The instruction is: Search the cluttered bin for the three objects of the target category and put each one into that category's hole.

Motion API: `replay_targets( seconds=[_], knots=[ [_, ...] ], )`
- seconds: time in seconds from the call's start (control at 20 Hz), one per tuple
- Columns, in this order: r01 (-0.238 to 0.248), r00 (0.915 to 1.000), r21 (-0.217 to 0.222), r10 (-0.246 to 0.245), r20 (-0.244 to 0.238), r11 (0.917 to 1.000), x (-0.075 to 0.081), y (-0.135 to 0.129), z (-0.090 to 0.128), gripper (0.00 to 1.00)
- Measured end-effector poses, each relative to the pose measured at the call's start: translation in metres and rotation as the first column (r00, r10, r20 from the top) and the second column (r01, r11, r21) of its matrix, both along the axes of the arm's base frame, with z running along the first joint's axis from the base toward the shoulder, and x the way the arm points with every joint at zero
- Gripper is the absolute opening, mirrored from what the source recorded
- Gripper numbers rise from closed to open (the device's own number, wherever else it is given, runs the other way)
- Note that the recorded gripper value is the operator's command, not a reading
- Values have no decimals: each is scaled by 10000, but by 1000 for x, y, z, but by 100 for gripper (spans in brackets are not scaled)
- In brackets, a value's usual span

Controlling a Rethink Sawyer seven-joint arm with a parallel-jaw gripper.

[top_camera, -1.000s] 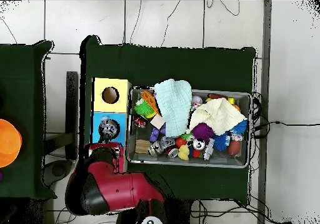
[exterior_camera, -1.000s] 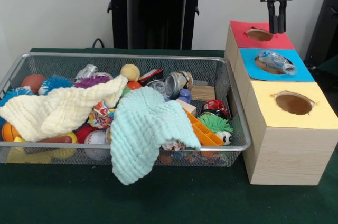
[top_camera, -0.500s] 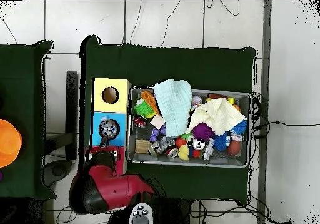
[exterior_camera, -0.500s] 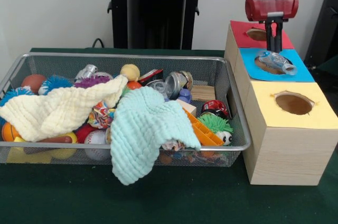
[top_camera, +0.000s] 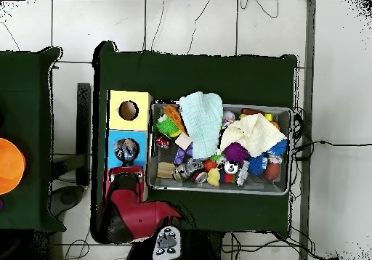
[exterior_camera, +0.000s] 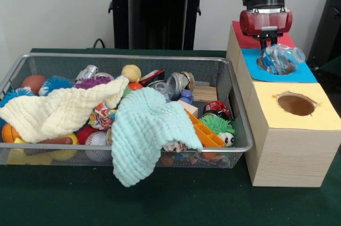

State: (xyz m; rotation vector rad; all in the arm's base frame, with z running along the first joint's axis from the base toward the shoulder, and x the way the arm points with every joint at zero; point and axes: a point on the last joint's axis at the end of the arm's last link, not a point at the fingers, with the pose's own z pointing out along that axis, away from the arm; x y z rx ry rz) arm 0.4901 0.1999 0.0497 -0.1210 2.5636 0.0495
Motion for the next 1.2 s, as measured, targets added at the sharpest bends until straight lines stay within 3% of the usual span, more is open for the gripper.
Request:
replay_targets(
  seconds=[0.75, 1.0, 1.2],
  knots=[
    [243, 9995, -41, -244, -187, 9997, 9, -12, 14, 0],
    [429, 9955, -127, -438, -846, 9990, 12, -16, 32, 0],
    [539, 9850, -212, -566, -1631, 9983, 11, -16, 54, 0]
  ],
)
